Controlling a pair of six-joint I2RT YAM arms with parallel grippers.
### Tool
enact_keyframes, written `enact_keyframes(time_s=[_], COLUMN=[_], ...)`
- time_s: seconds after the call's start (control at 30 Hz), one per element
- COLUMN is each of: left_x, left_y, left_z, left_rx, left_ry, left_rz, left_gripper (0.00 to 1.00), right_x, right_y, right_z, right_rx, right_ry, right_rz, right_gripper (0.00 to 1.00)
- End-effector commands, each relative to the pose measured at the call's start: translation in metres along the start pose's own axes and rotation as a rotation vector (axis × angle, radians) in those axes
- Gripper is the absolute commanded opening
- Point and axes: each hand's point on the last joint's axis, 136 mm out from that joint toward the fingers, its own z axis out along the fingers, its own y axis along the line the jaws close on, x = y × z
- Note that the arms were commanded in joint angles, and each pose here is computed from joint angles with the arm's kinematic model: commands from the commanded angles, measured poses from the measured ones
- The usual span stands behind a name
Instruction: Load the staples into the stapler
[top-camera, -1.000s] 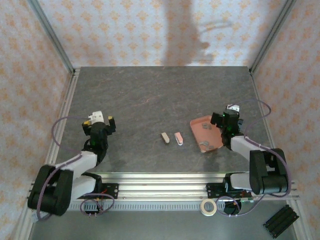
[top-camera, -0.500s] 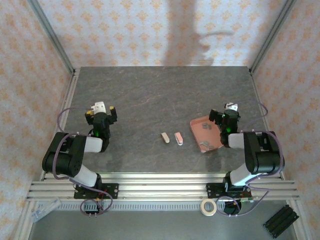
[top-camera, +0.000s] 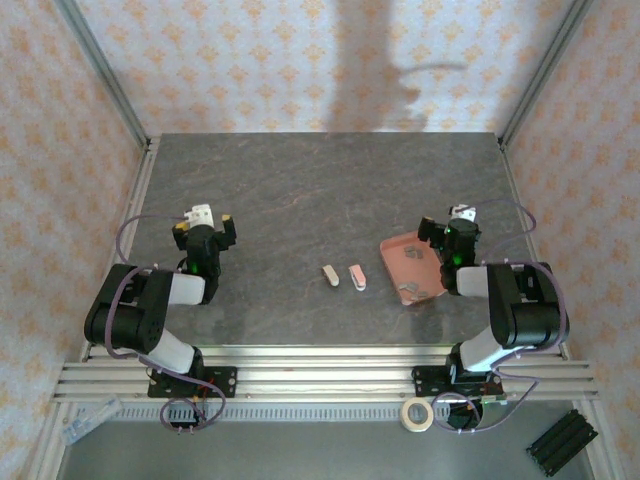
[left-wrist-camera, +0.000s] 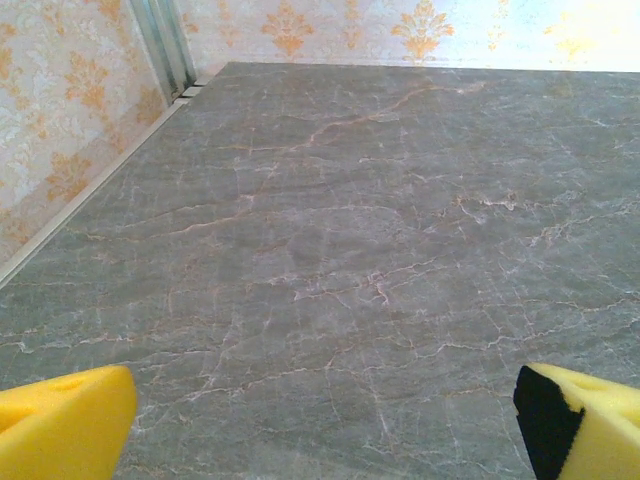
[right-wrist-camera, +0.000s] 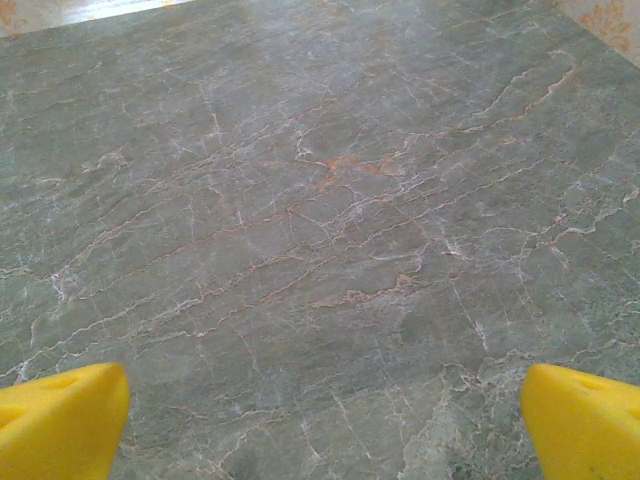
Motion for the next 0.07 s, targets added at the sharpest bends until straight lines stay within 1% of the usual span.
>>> enact_keyframes(time_s=[0.0,0.03], left_x=[-0.0044,-0.0039], left_y=[0.0016,0.0019], left_z=[0.0026,0.0025], left_rx=[0.001,0.001], left_ry=[-0.008,-0.005], left_rz=[0.000,0.000], left_gripper=[1.00,1.00], right_x=[-0.0137,-0.0140], right_y=[-0.0007,-0.0004], right_z=[-0.0011,-0.0016], right_rx=[0.002,0.001], right_ry=[-0.046,-0.047], right_rz=[-0.001,-0.003], right_gripper=[1.00,1.00])
